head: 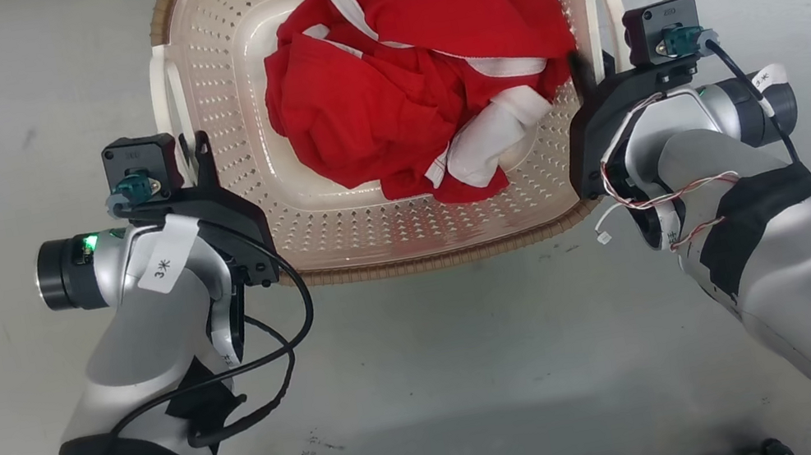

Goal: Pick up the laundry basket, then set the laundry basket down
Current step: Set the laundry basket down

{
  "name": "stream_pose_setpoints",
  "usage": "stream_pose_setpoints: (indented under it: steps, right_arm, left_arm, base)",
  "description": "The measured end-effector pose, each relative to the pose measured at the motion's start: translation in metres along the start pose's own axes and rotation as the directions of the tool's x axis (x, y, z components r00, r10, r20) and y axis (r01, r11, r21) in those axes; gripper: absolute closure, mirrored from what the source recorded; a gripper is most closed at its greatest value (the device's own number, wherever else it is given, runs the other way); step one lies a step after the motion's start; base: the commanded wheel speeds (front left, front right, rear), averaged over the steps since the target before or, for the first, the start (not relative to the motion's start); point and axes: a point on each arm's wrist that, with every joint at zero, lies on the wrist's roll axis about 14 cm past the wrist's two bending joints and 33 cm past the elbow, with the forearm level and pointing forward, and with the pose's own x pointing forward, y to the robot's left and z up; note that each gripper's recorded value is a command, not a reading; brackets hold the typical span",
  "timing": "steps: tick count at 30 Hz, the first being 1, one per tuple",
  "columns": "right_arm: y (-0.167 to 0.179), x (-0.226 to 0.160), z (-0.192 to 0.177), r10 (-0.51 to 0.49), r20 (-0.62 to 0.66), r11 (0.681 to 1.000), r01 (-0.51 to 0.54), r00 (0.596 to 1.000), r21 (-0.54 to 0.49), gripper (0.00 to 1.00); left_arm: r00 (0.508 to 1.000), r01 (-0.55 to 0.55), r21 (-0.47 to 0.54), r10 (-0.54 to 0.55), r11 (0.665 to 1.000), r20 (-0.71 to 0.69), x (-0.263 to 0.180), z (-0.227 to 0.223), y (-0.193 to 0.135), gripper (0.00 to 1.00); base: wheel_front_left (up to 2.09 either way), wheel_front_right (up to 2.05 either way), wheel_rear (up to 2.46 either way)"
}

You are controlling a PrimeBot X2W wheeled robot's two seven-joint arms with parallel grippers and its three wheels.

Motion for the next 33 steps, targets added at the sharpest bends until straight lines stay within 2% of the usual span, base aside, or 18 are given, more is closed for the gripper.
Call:
stream_pose_setpoints:
  steps: [2,3,14,23,33]
  right_arm:
    - [0.001,-0.001,0.001,0.003,0.01,1.0,-0.003,1.0,-0.004,0.0]
    - [0.002,-0.002,0.002,0.006,0.012,1.0,-0.006,1.0,-0.005,0.0]
    - [0.008,-0.014,0.021,0.015,0.058,1.0,-0.014,0.998,-0.018,0.0]
    - [-0.001,-0.031,0.034,-0.021,0.098,0.999,0.024,0.995,-0.029,0.0]
    - [0.002,-0.065,0.08,-0.025,0.262,0.997,0.042,0.965,-0.061,0.0]
  left_arm:
    - [1.0,-0.005,-0.001,0.005,1.0,0.007,-0.001,0.001,0.001,0.18]
    - [1.0,-0.006,-0.001,0.006,1.0,0.006,-0.001,0.002,0.001,0.0]
    - [0.999,-0.016,-0.004,0.016,1.0,0.034,-0.011,0.014,0.0,0.0]
    - [0.997,-0.018,-0.013,0.019,1.0,0.076,-0.024,0.03,-0.002,0.0]
    - [0.993,-0.012,-0.049,0.018,0.999,0.12,-0.055,0.037,-0.005,0.0]
  base:
    - [0.0,0.0,0.0]
    - [0.0,0.0,0.0]
    - [0.0,0.0,0.0]
    - [0.0,0.0,0.0]
    - [0.0,0.0,0.0]
